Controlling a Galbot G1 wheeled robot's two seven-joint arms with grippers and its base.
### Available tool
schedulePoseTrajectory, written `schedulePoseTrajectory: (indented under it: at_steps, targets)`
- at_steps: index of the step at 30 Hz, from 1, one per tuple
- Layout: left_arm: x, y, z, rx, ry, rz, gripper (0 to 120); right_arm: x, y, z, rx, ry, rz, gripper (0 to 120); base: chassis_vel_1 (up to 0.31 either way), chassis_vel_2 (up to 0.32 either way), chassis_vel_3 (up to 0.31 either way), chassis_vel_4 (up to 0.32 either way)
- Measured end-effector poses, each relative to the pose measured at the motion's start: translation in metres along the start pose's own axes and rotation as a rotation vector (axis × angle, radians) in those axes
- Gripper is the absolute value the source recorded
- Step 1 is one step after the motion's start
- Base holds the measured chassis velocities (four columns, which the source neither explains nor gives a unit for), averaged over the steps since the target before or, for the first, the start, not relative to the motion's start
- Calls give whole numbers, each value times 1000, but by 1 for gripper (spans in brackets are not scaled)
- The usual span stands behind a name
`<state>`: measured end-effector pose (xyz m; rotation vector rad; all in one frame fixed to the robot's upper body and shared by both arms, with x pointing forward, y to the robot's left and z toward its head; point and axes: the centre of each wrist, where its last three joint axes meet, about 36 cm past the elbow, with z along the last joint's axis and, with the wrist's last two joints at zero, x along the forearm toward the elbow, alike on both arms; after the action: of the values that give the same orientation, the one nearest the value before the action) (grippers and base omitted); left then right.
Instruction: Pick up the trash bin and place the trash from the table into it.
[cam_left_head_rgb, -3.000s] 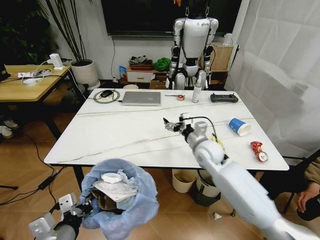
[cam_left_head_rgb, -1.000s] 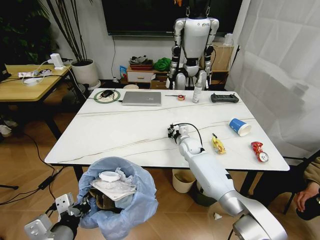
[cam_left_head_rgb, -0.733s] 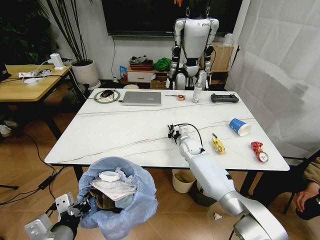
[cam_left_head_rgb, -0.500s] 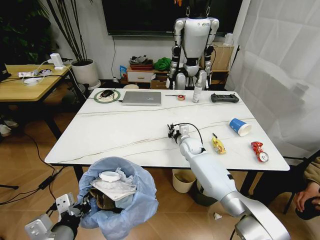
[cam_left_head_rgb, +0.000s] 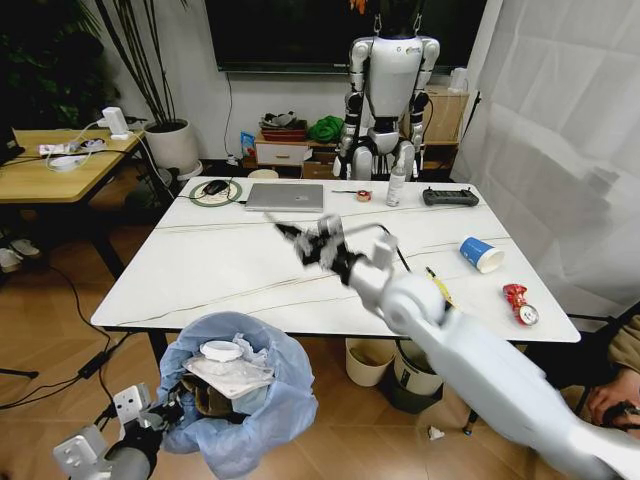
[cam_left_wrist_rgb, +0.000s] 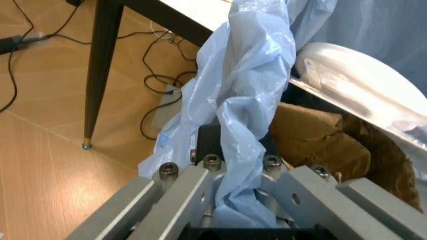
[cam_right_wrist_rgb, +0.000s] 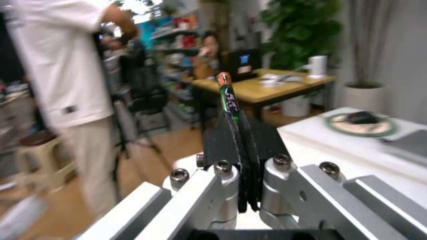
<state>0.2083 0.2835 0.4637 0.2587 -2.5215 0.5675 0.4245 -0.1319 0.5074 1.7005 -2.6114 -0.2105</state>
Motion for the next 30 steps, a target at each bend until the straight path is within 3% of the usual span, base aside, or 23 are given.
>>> schedulePoseTrajectory:
  at_steps: [7,13,20,25,27,30]
  targets:
    - [2,-3,-1,2,-3,6,0,12,43,48,9,111,-63,0,0,0,0,0]
    - [3,-6,-1,12,0,16,0,14,48,68,23,159,-45,0,0,0,0,0]
    - [2,-8,2,22,12,24,0,18,45,73,22,178,-9,22,0,0,0,0]
    - [0,-9,7,30,29,27,0,25,48,76,1,182,31,46,0,0,0,0]
    - [0,-9,8,31,31,27,0,26,48,76,0,182,37,47,0,0,0,0]
    - [-2,-9,9,30,38,30,0,32,39,62,6,151,121,62,0,0,0,0]
